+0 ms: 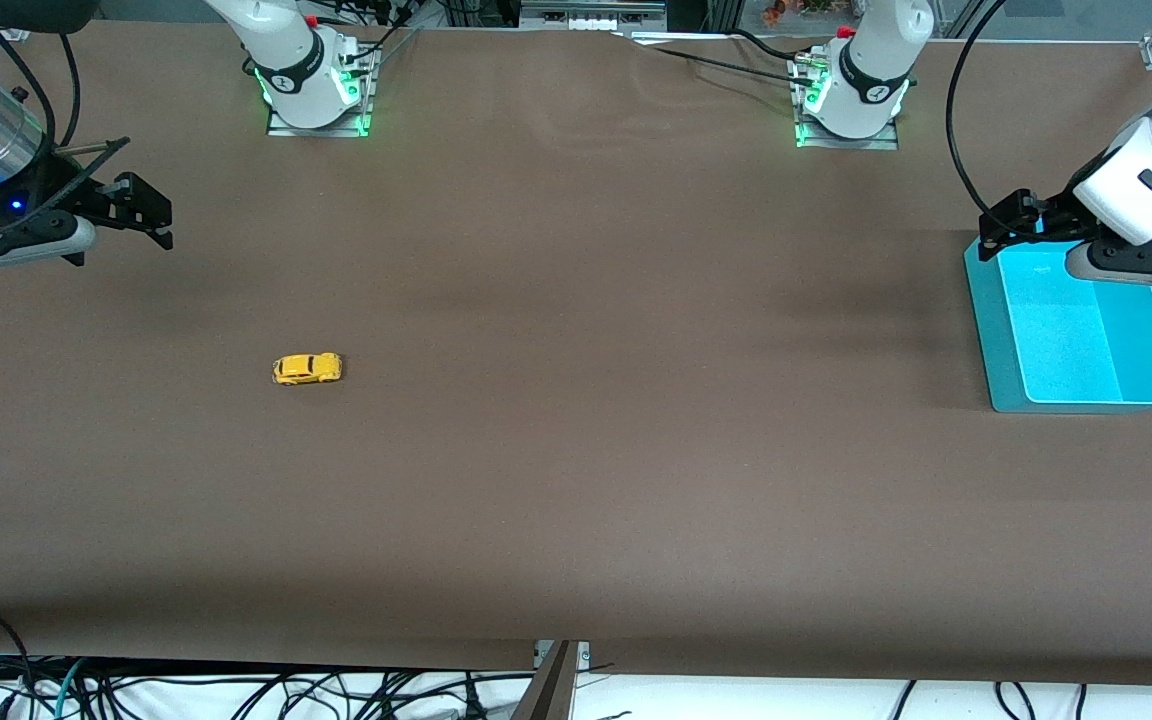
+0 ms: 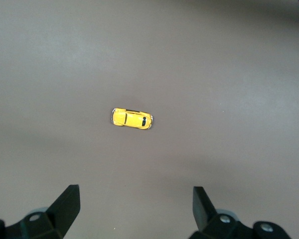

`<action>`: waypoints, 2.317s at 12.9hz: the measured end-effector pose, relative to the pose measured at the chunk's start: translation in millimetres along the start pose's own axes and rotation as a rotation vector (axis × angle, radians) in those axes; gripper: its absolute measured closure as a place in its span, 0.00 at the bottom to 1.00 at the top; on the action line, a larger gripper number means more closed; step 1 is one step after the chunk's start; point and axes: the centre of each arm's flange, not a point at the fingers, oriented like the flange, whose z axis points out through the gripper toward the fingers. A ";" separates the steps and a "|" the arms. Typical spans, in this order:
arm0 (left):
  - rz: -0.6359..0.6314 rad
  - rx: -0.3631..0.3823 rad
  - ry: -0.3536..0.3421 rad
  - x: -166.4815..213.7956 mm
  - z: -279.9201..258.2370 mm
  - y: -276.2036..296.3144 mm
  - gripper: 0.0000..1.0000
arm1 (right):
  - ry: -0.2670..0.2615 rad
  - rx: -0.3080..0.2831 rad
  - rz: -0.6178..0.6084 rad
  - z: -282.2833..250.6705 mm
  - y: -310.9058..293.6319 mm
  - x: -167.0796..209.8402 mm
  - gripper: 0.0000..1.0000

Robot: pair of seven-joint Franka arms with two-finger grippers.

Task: Wind and store yellow beetle car

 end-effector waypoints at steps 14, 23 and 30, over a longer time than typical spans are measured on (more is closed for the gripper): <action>0.000 0.000 0.000 0.0 0.0 0.0 0.00 | -0.025 0.004 0.039 -10.4 -3.5 -2.9 0.00; 0.011 0.001 0.000 0.0 -0.1 6.0 0.00 | -0.059 0.014 0.034 9.0 -6.4 5.8 0.00; 0.007 0.001 0.000 0.0 -0.2 8.2 0.00 | -0.074 0.018 0.036 17.4 -5.9 9.0 0.00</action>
